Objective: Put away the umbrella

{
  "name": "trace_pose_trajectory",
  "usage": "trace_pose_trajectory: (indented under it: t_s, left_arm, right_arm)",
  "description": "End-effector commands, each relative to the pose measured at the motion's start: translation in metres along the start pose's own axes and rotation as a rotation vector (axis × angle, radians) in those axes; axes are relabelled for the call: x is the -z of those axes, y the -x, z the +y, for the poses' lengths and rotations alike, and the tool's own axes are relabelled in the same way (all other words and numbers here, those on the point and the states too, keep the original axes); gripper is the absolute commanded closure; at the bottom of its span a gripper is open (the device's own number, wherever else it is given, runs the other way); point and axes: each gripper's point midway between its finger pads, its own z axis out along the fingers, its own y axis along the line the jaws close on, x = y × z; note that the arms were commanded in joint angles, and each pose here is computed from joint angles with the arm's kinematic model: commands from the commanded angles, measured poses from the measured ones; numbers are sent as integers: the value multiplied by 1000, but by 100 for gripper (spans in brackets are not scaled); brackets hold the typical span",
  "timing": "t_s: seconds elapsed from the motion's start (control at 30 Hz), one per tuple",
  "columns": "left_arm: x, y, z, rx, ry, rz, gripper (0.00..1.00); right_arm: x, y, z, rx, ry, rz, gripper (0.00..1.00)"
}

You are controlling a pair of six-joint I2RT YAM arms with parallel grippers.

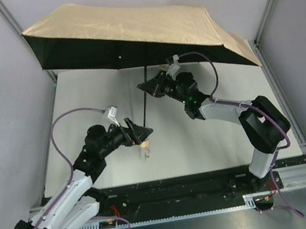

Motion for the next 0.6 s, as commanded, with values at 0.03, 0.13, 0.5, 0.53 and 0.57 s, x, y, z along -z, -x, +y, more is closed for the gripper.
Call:
trace_pose_trajectory:
  t_s: [0.03,0.13,0.5,0.53,0.57]
  left_arm:
    - [-6,11,-49,-60,-182,44,5]
    - [-12,5,-57,-58,-209,88,13]
    - [-18,19,-61,-147,-69,28,99]
    - [-16,21,-60,-157,-34,12,100]
    - [-14,22,-59,-167,-10,-1,100]
  right_arm:
    - [11,13,69,-260,203,36,100]
    - [18,12,80,-300,252,43,100]
    - [31,30,66,-265,93,-62,75]
    - [31,38,60,-269,62,-103,65]
    - [30,46,55,-275,38,-139,54]
